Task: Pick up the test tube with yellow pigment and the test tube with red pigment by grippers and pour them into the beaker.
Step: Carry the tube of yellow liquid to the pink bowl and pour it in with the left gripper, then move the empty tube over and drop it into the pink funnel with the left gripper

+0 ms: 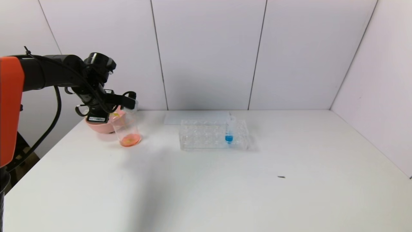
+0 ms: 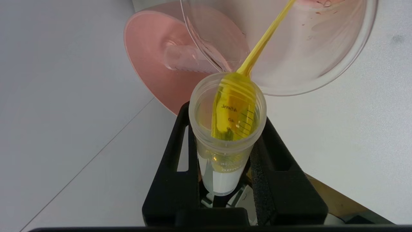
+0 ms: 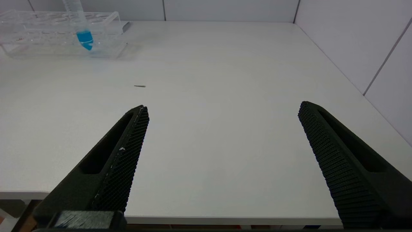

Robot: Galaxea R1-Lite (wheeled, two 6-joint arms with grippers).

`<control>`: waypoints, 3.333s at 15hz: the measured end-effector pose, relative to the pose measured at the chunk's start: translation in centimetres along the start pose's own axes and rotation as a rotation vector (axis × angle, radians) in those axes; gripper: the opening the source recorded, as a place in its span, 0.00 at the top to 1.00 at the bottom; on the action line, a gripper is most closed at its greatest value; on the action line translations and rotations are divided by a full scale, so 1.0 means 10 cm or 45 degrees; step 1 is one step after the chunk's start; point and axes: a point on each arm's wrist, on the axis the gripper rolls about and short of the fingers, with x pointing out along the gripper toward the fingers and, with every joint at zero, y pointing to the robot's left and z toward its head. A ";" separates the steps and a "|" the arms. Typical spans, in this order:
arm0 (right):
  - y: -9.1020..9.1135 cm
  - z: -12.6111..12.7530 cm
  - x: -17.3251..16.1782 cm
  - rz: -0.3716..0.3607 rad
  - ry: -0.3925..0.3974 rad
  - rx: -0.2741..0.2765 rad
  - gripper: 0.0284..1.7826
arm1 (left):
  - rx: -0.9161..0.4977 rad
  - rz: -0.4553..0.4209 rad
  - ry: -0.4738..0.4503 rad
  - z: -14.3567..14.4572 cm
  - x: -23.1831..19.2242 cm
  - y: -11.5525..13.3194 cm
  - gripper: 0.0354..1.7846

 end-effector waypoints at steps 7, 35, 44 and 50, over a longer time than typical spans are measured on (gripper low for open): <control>0.00 0.00 0.00 -0.001 0.000 0.000 0.05 | 0.015 -0.004 0.028 0.05 0.02 -0.01 0.75; 0.00 0.00 0.00 -0.001 0.000 0.000 0.05 | 0.123 0.021 0.199 0.19 0.03 -0.02 0.75; 0.00 0.00 0.00 0.000 0.000 0.000 0.05 | 0.081 0.034 0.170 0.17 -0.06 -0.01 0.75; 0.00 0.00 0.00 -0.001 0.000 0.000 0.05 | -0.185 0.069 0.089 -0.03 -0.22 0.04 0.75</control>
